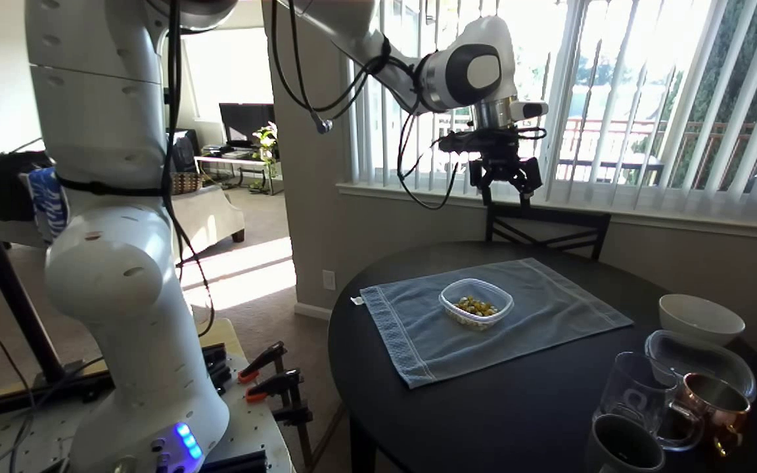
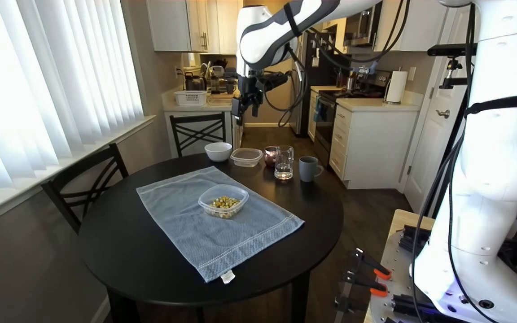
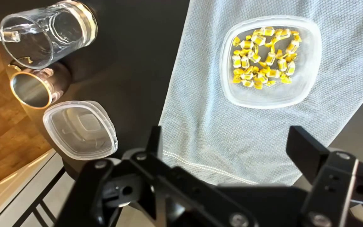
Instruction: Pour the candy out of the bowl and onto the blue towel.
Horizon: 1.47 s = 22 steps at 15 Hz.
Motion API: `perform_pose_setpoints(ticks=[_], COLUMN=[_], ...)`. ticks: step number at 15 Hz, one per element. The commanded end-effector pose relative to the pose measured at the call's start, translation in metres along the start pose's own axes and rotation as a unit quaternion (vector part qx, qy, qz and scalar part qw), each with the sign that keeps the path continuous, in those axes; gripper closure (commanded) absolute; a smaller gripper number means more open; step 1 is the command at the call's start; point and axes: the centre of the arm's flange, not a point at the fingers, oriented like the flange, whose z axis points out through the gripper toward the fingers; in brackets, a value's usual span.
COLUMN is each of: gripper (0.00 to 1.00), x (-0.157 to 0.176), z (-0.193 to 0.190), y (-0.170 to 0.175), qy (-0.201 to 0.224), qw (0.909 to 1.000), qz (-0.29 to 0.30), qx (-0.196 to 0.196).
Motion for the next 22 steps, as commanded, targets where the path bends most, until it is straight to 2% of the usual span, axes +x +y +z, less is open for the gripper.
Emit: perform_pose_setpoints(ticks=[1,2,4,6,10,13,16,19,22], gripper=[0.00,0.00,0.00,0.00,0.00,0.00,0.00,0.00,0.00], x=[0.000,0.000,0.010,0.010,0.012,0.032,0.054,0.061,0.053], z=[0.000,0.000,0.034,0.081,0.172,0.206,0.213,0.229,0.255], y=[0.000,0.000,0.025,0.061,0.106,0.093,0.064,0.056,0.064], qy=[0.000,0.000,0.006,0.023,0.032,0.037,0.035,0.008,-0.034], qw=[1.0000,1.0000,1.0000,0.9996,0.9987,0.9958,0.9904,0.9886,0.9888], qz=[0.000,0.000,0.004,0.015,0.018,-0.037,-0.096,-0.100,-0.079], qx=[0.000,0.000,-0.003,0.006,0.036,0.075,0.093,0.112,0.123])
